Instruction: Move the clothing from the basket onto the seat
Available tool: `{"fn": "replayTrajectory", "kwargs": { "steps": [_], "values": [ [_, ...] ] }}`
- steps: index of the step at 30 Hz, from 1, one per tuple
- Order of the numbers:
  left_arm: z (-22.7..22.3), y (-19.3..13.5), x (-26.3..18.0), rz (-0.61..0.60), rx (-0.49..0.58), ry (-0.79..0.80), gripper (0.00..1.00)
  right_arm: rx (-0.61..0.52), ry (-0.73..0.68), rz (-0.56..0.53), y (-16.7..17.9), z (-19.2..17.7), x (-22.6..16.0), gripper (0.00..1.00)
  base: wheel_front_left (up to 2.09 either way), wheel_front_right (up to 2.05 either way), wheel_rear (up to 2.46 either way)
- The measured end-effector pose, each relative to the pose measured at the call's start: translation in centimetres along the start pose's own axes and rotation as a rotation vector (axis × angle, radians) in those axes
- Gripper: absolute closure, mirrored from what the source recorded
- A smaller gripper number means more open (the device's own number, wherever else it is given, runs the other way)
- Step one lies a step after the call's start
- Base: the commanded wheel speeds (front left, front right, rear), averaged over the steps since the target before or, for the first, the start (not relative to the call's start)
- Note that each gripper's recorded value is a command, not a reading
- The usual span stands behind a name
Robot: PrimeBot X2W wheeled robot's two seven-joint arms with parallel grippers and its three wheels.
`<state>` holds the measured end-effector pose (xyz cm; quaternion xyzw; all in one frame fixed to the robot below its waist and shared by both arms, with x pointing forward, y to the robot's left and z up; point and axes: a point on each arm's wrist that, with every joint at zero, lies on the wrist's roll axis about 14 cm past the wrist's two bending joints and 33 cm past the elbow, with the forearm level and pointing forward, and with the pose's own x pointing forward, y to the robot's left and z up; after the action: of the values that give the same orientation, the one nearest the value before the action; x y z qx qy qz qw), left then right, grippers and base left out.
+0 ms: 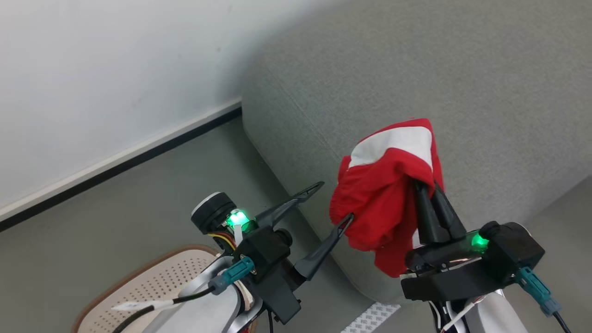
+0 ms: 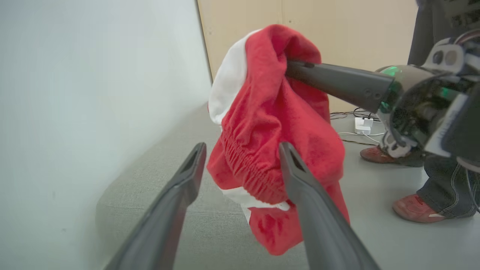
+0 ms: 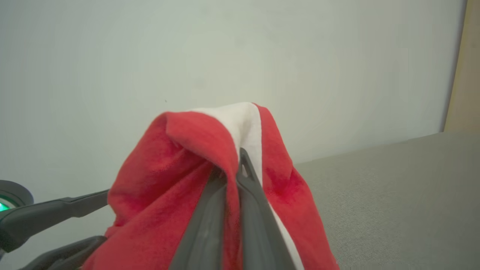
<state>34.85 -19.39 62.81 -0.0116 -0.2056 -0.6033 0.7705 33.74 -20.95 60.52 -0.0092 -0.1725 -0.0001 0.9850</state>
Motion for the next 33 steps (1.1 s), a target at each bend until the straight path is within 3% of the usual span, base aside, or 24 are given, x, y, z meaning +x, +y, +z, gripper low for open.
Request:
{"fn": "replayTrajectory", "kwargs": {
  "steps": [18,33],
  "values": [
    [-2.6,-1.0,1.6,-0.091,-0.081,-0.009,0.0,-0.046,0.039,-0.111,-2.9,-1.1,-0.2,1.0,0.0,0.0,0.0],
    [-5.4,1.9,2.6,-0.126,-0.077,-0.018,0.0,-0.173,-0.219,-0.198,-9.7,5.1,8.8,1.0,0.0,0.0,0.0]
  ]
}}
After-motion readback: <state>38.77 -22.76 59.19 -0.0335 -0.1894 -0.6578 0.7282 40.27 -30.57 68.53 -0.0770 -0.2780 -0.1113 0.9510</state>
